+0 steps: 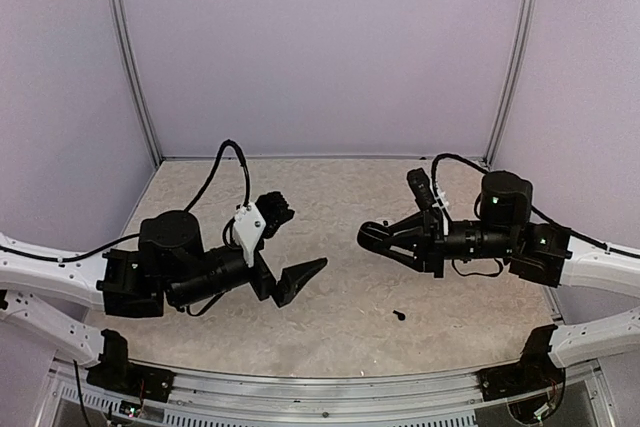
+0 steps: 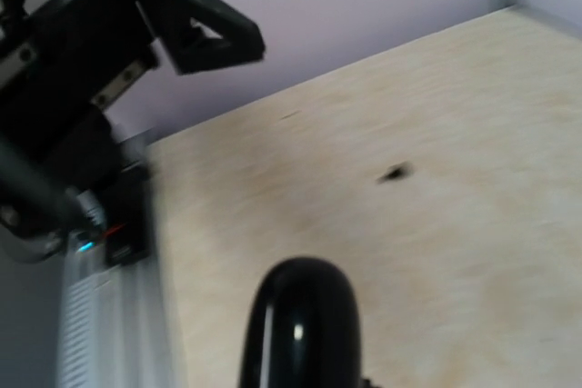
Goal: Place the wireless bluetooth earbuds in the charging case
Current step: Pass from the right arm to the left
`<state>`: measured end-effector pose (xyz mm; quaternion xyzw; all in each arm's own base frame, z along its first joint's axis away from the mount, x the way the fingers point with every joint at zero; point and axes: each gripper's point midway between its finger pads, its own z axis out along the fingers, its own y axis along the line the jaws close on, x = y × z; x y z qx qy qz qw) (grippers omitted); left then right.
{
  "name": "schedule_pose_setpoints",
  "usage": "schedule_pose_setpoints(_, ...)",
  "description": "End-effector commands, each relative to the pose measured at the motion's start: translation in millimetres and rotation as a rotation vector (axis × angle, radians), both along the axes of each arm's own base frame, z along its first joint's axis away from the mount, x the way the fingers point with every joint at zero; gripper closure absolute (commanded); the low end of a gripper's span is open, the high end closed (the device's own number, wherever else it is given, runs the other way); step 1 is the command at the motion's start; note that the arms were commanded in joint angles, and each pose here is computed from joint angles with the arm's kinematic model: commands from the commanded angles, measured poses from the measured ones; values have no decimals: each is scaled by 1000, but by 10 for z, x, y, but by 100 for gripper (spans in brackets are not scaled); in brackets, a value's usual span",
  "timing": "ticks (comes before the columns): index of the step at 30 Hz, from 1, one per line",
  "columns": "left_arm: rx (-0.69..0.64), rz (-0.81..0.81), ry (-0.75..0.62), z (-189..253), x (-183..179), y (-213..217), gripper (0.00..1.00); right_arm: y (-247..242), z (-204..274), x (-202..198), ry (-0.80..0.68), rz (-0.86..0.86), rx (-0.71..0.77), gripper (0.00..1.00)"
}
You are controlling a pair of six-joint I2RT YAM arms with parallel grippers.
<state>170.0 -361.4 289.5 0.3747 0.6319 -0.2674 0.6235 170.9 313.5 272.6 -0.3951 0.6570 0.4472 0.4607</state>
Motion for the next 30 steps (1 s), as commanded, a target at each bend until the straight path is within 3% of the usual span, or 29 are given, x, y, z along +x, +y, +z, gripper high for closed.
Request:
schedule_pose_setpoints(1,263,-142,-284,-113,-378,-224,4,121,-47,-369,97,255,-21,91)
schedule_pose_setpoints(8,413,-208,-435,-283,-605,-453,12,202,-67,-490,181,358,-13,93)
schedule_pose_setpoints(30,509,-326,-576,-421,-704,-758,28,365,-281,-719,310,484,-73,94)
